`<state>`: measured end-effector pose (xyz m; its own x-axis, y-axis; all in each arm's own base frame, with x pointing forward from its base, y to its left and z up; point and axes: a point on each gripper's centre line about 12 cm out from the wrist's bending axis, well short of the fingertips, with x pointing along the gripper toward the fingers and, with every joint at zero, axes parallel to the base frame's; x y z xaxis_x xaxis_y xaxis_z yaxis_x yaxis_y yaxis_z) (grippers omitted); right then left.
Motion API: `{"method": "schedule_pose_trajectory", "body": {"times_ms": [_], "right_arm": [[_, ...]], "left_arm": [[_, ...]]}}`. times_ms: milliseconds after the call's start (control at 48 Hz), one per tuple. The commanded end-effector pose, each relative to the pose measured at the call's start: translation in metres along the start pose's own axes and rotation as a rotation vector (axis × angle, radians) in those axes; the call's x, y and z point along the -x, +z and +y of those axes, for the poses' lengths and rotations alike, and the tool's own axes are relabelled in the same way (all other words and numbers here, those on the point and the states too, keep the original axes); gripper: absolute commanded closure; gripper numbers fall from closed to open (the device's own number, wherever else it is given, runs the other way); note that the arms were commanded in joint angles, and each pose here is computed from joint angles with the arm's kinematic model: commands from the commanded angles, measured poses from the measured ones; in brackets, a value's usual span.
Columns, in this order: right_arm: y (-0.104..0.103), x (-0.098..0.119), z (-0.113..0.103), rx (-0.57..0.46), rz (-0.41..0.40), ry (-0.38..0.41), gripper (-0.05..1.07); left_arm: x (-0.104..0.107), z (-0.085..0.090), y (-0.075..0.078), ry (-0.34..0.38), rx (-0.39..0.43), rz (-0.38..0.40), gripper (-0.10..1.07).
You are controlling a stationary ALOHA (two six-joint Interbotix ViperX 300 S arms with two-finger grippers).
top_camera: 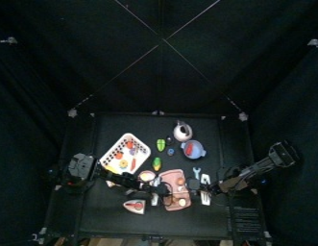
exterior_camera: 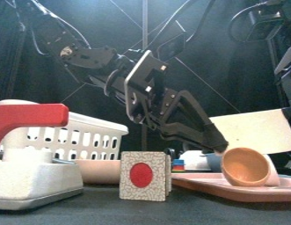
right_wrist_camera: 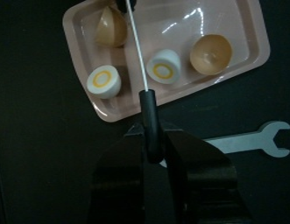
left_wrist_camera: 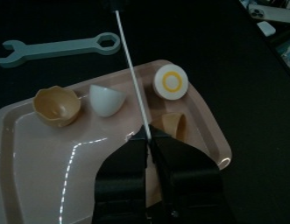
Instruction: Put cleaver in bowl
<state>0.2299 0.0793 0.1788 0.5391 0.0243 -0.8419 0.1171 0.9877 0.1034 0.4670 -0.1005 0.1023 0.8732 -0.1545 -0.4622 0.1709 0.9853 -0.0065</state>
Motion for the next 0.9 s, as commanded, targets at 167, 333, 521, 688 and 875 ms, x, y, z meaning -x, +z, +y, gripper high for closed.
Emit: {"method": "schedule_pose_trajectory", "body": {"times_ms": [167, 333, 521, 688, 875], "right_arm": [[0.008, 0.006, 0.002, -0.030, -0.031, 0.022, 0.62], [0.009, 0.006, 0.000, -0.032, -0.030, 0.017, 0.62], [0.010, 0.008, -0.001, -0.039, -0.037, 0.019, 0.62], [0.010, 0.009, -0.002, -0.049, -0.037, 0.016, 0.62], [0.005, 0.009, -0.006, -0.057, -0.024, 0.008, 0.62]], "left_arm": [[0.008, -0.008, 0.025, -0.014, -0.009, -0.078, 0.54], [0.013, -0.005, 0.032, -0.007, 0.018, -0.093, 0.49], [0.019, -0.003, 0.036, 0.008, 0.058, -0.102, 0.35], [0.024, -0.002, 0.040, 0.014, 0.063, -0.131, 0.22], [0.037, 0.000, 0.047, 0.024, 0.063, -0.225, 0.17]]}}
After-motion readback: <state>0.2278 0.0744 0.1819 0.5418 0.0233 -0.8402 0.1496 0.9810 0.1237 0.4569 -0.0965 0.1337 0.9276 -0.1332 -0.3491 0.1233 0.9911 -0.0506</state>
